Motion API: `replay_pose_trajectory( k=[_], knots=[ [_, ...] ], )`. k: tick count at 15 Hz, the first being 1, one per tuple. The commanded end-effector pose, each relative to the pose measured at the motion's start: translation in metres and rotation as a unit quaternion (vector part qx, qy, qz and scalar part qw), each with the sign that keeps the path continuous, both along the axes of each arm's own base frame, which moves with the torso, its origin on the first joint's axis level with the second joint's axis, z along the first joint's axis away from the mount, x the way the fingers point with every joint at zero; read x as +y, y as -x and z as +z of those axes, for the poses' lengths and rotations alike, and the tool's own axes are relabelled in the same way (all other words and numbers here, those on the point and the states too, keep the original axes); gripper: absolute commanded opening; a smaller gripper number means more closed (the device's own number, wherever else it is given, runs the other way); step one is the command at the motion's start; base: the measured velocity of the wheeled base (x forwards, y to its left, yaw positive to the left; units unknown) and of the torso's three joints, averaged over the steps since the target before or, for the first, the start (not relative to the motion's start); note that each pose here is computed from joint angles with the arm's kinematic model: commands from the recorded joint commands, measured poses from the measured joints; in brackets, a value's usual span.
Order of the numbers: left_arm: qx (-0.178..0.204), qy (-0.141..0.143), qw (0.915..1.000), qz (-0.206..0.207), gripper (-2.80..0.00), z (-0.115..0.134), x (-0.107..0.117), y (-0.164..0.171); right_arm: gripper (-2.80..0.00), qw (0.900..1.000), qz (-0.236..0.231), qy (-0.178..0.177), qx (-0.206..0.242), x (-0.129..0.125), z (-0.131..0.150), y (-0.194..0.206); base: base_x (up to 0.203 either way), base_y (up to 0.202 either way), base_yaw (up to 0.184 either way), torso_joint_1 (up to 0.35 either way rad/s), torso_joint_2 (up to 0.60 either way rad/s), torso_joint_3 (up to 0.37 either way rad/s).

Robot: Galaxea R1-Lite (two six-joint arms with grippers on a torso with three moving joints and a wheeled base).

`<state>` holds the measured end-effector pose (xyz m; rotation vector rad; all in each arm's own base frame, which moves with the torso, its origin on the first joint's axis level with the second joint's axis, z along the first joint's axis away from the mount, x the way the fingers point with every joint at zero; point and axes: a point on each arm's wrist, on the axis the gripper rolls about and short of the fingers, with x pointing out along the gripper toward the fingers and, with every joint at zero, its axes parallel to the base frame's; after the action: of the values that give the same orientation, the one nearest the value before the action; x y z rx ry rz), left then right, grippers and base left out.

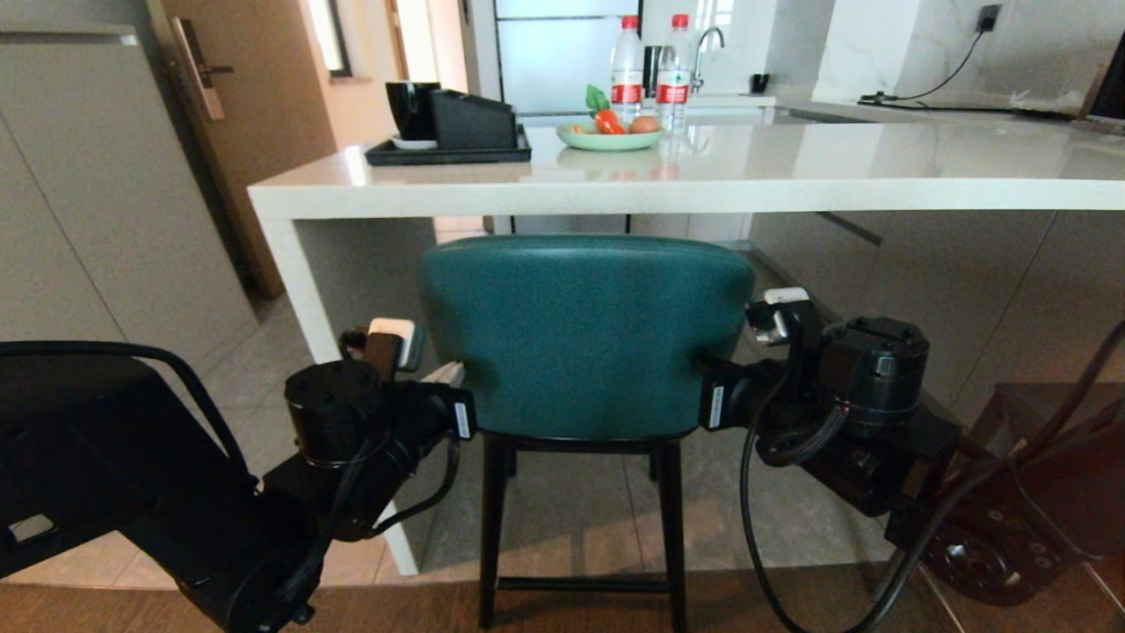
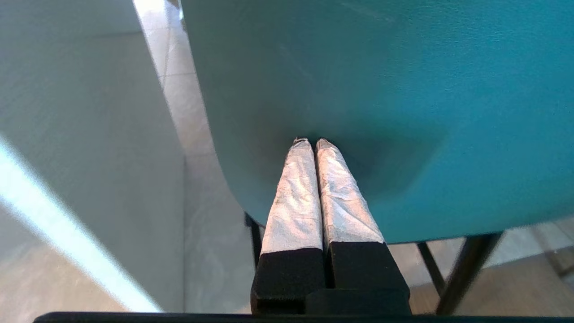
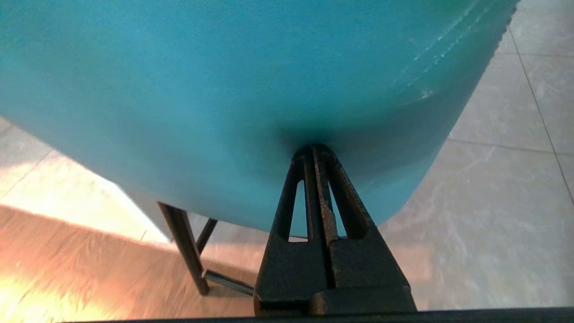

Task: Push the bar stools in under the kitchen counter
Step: Push the blue chair back under the dining table

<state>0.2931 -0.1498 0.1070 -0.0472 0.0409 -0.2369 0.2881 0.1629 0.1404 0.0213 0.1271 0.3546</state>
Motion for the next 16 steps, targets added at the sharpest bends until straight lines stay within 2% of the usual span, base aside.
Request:
replay_pose_trajectory(
  k=[1,3,16],
  knots=[
    [-0.005,0.003,1.0000,0.002,-2.80,0.0023,0.0006,0.0008,-2.80,1.000,-0.002,0.000,0.000,-0.0005,-0.0018,-0.0009,0.190,0.000,-0.001,0.004,0.01,0.002],
    [-0.004,0.003,1.0000,0.002,-2.80,0.0020,0.0009,0.0014,-2.80,1.000,-0.002,0.000,0.000,-0.0005,-0.0017,-0.0009,0.128,0.000,0.001,0.005,0.00,0.001],
    [-0.004,0.002,1.0000,0.005,-2.80,0.0015,0.0018,-0.0012,-2.80,1.000,-0.006,0.003,0.005,-0.0011,-0.0075,-0.0071,0.000,0.000,0.000,0.000,0.00,0.000]
  ],
)
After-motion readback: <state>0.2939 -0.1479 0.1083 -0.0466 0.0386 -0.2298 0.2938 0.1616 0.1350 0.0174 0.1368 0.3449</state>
